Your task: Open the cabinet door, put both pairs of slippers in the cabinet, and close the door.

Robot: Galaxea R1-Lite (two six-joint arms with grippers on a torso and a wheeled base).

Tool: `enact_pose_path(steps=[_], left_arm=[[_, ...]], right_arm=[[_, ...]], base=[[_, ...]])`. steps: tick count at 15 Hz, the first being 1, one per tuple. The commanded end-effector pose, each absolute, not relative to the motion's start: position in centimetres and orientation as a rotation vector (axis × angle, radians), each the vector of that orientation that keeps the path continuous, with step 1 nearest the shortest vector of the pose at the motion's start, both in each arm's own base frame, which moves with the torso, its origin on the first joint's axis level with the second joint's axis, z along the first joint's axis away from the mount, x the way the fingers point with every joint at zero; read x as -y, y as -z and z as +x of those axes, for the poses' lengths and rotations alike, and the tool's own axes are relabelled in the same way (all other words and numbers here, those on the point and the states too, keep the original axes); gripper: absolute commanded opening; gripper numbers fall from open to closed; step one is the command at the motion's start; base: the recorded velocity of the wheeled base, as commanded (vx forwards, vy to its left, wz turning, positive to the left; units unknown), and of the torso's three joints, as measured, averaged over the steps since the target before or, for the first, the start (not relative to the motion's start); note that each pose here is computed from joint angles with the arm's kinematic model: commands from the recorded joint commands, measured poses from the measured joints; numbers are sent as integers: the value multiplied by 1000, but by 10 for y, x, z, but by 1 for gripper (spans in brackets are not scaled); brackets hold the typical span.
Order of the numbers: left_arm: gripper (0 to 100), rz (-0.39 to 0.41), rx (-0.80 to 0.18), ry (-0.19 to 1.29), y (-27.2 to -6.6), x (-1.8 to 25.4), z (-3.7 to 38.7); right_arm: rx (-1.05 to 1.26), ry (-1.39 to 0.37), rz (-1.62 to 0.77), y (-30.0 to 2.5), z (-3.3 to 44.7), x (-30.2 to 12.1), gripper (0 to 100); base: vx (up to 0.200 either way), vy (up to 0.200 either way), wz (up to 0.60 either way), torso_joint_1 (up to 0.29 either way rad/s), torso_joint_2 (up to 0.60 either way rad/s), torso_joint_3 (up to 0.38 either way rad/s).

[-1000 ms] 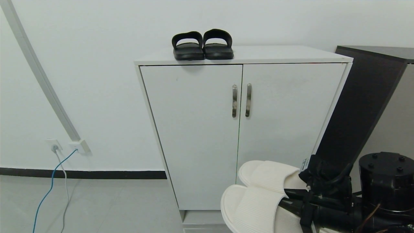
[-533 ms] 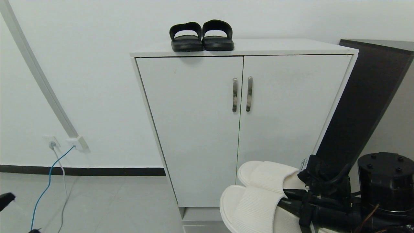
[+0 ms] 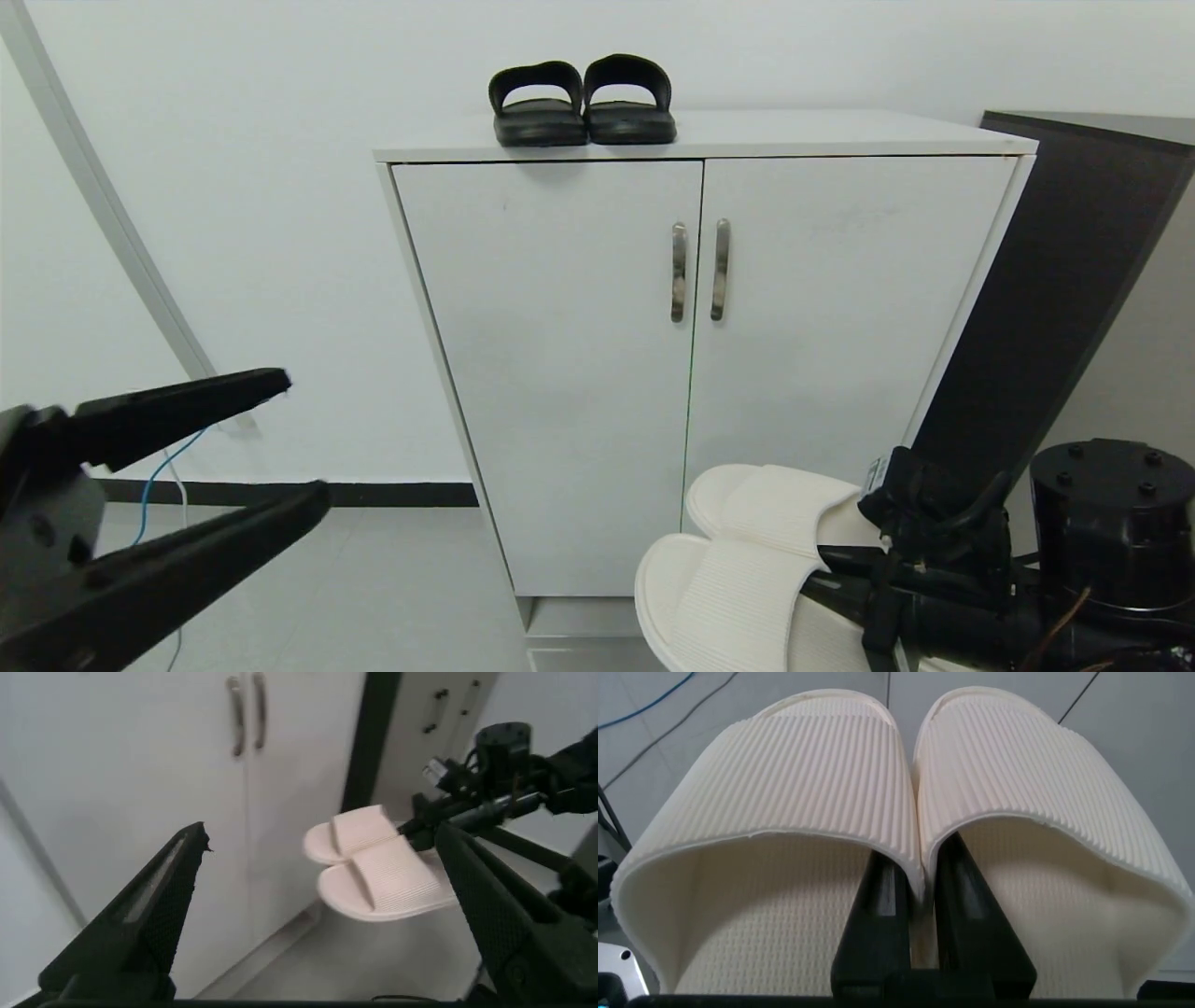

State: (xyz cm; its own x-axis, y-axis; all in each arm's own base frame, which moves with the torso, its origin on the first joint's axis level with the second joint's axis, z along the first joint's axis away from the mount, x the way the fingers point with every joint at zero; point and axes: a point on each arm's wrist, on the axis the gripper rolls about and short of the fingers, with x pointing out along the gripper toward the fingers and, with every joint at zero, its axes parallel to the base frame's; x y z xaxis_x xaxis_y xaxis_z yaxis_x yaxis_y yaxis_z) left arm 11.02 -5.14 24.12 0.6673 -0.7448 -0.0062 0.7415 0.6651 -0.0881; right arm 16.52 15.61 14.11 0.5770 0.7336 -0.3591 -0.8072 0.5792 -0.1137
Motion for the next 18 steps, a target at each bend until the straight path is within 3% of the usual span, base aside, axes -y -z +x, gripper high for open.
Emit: enact_pose_path(steps=[1, 10, 14, 18], left_arm=[[100, -104, -112, 927, -246, 84, 155], [100, -97, -5, 1086, -251, 187, 255], [100, -118, 5, 1116, -254, 210, 277], [100, -230, -44, 1233, -257, 230, 310]], right_arm=[[-293, -918, -281, -140, 165, -157, 0], [-305, -917, -284, -137, 166, -157, 0], [-318, -916, -290, -134, 166, -157, 0], [-332, -913, -294, -130, 167, -158, 0]], base=[[0, 0, 0, 0, 0, 0], [0, 0, 0, 0, 0, 0], [0, 0, 0, 0, 0, 0], [0, 0, 0, 0, 0, 0]])
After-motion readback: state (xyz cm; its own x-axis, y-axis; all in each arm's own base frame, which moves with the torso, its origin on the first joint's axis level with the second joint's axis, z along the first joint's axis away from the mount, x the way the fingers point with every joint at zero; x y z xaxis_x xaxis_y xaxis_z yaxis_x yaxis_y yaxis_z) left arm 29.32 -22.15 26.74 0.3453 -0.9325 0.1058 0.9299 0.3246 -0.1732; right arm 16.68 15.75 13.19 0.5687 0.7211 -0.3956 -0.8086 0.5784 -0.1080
